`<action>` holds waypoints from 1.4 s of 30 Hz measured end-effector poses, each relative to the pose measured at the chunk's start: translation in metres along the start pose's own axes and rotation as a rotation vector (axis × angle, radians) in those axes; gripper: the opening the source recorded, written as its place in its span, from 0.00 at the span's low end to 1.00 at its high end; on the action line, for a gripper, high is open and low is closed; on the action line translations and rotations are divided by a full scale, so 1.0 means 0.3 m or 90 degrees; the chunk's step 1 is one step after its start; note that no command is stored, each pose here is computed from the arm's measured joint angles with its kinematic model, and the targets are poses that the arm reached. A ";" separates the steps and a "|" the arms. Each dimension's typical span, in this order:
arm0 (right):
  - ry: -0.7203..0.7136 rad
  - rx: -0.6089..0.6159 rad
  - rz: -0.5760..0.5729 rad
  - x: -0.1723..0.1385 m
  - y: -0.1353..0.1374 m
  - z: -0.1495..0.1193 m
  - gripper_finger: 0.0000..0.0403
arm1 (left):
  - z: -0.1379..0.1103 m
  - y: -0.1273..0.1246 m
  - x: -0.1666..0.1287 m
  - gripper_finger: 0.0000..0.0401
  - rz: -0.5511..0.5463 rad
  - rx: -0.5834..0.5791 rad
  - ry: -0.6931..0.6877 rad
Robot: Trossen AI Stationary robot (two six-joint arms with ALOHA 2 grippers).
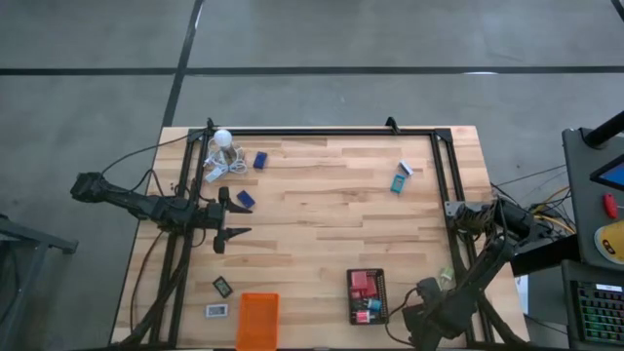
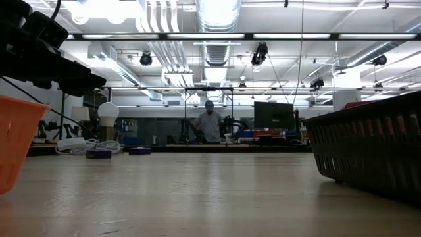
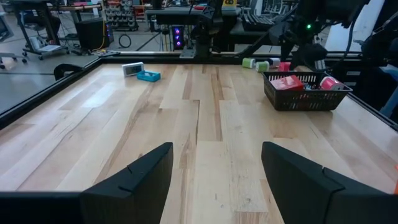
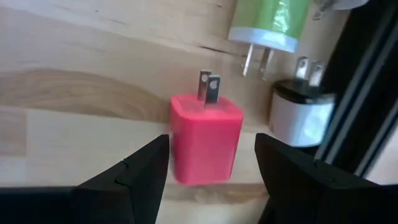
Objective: Pick & Place Office items
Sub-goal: Put the pink charger adapter into the black bin
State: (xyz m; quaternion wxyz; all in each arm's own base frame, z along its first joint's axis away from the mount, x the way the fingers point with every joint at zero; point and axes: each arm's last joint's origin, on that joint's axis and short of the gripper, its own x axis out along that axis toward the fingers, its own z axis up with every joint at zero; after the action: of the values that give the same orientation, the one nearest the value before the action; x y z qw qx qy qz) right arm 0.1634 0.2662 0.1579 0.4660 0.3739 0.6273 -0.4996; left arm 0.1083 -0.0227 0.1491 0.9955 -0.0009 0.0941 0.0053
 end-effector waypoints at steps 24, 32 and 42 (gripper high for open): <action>0.027 -0.003 0.040 0.050 0.015 0.007 0.43 | 0.000 0.000 0.000 0.63 0.000 0.000 0.000; 0.028 -0.004 0.037 0.028 0.017 -0.004 0.37 | 0.000 0.000 0.000 0.63 0.000 0.000 0.000; -0.029 -0.001 0.056 -0.067 0.015 -0.023 0.40 | 0.000 0.000 0.000 0.63 0.000 0.000 0.000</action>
State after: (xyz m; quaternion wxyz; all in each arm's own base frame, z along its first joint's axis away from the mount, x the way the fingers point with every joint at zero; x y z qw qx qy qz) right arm 0.1719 0.2737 0.1765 0.5020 0.3895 0.5999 -0.4862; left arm 0.1082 -0.0228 0.1490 0.9955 -0.0009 0.0941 0.0051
